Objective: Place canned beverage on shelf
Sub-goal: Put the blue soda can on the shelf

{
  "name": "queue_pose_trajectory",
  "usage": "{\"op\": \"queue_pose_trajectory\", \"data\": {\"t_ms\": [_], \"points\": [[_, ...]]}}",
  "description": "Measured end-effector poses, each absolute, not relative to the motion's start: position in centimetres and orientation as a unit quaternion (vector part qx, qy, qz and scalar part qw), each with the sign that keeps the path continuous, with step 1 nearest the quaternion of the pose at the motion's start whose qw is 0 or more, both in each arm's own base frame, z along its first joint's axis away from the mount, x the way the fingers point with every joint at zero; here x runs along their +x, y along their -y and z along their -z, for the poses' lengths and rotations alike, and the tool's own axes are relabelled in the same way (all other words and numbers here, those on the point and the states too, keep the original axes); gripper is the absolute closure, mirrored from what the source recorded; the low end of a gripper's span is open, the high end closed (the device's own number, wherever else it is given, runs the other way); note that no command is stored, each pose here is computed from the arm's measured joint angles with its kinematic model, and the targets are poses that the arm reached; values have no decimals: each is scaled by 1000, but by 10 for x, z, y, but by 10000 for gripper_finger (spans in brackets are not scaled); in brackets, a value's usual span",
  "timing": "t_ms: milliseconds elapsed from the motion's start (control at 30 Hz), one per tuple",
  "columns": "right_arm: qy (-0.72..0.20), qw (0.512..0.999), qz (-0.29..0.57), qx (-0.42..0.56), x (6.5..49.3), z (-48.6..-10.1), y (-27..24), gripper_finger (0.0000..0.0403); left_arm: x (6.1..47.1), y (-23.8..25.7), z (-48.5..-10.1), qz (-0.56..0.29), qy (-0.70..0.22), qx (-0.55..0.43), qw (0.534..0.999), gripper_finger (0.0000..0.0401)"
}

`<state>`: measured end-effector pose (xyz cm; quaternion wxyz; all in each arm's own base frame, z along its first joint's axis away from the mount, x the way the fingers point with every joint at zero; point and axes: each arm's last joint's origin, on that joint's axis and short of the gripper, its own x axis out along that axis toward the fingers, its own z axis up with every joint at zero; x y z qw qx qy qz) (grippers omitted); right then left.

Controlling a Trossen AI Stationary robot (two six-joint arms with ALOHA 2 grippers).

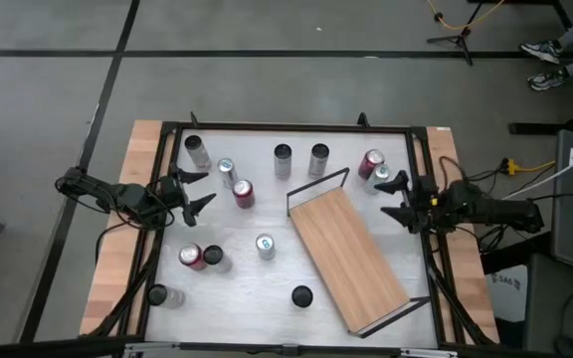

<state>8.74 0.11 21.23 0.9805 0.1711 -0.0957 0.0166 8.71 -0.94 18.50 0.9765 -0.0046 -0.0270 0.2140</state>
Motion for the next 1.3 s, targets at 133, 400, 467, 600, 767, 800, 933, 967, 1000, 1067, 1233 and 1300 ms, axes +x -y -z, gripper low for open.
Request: {"op": "queue_pose_trajectory", "data": {"t_ms": [133,400,467,600,767,800,933,967,1000,1067,1233,1300], "points": [[72,981,38,174,80,-236,2,45,87,10,-186,-209,31,-7,977,79],[82,978,77,174,64,-290,5,45,87,10,-186,-208,36,-29,977,79],[99,977,70,175,59,-302,4,45,87,10,-186,-209,36,-29,977,79],[141,973,53,178,51,-318,4,45,87,10,-186,-210,36,-29,977,79],[184,964,67,182,47,-327,5,45,87,10,-186,-210,36,-29,977,79],[192,960,83,185,47,-328,6,45,87,10,-186,-210,36,-29,977,79],[198,948,145,204,46,-327,10,45,87,10,-186,-210,36,-29,977,79],[200,945,151,212,46,-327,10,45,87,10,-186,-210,36,-29,977,79],[202,942,151,221,46,-327,10,45,87,10,-186,-210,36,-29,977,79],[203,939,149,235,49,-328,10,45,87,10,-186,-210,35,-29,977,79],[176,942,169,231,66,-329,11,45,87,10,-186,-210,35,-29,977,79],[154,944,188,224,77,-333,11,45,87,10,-186,-210,36,-29,977,79]]}}
